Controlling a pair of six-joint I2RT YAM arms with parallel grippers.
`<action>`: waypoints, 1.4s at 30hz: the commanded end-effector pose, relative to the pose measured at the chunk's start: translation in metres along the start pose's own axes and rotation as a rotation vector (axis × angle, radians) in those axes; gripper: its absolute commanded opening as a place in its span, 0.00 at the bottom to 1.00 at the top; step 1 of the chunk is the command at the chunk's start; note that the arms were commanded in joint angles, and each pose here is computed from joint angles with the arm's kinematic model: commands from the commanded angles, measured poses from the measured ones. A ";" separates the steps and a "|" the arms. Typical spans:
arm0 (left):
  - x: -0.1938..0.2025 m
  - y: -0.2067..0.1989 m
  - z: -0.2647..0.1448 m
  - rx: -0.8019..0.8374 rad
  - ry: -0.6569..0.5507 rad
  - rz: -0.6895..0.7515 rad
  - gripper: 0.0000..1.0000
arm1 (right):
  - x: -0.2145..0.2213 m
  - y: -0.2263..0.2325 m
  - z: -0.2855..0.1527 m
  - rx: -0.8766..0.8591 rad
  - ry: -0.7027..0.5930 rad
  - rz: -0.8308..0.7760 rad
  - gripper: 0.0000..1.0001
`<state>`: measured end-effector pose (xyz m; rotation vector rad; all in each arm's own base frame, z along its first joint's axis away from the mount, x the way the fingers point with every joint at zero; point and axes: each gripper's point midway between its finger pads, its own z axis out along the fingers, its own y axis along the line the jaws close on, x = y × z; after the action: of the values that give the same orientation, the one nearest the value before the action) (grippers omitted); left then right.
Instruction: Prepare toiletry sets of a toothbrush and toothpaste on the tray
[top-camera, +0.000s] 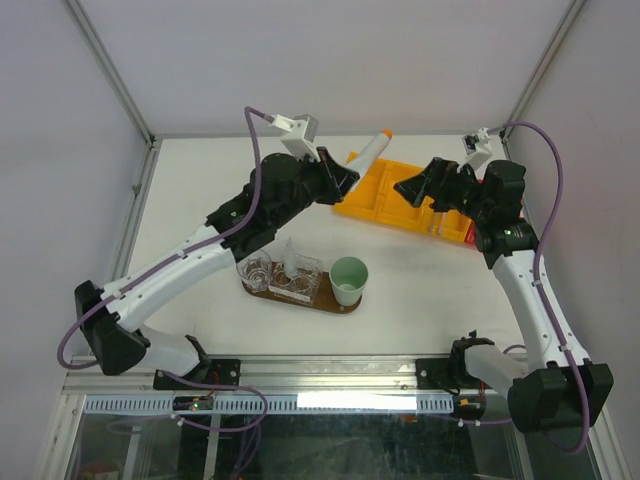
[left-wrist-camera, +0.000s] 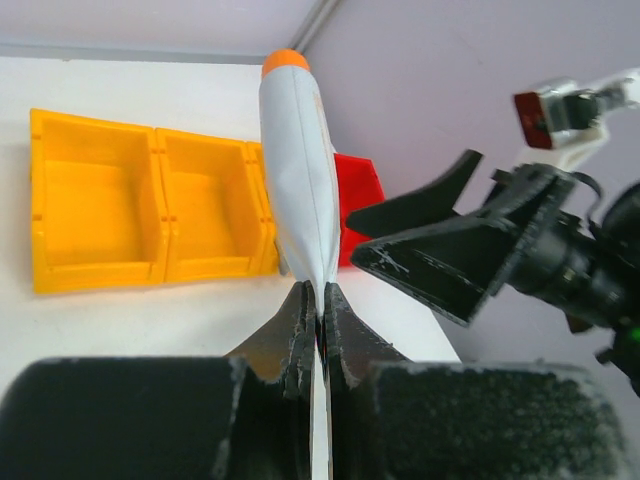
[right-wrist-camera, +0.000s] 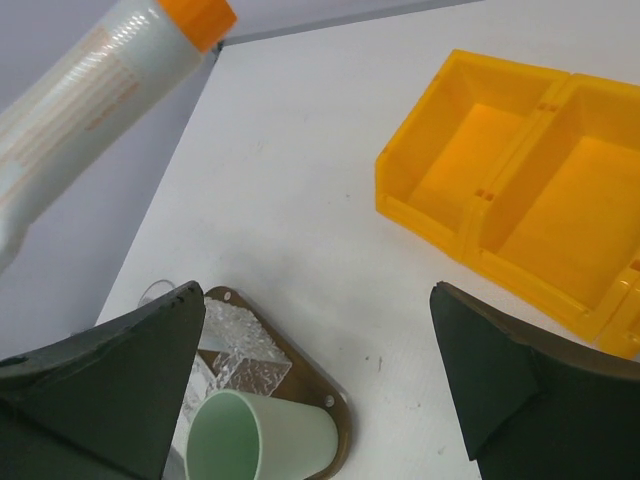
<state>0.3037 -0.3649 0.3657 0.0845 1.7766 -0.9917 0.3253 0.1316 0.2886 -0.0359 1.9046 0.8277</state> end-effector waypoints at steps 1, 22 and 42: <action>-0.051 -0.032 -0.051 0.130 -0.053 0.036 0.00 | -0.006 0.038 -0.013 -0.183 -0.003 -0.032 0.99; -0.020 -0.046 -0.132 0.395 0.177 0.171 0.00 | -0.012 0.111 -0.051 -0.648 0.088 0.052 0.96; -0.007 -0.045 -0.148 0.632 0.309 0.239 0.00 | 0.018 0.159 -0.086 -0.902 0.182 -0.120 0.69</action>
<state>0.1807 -0.2971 0.3871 0.7636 1.7527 -1.3316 0.2071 0.2103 0.3668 -0.6715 1.6055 1.5858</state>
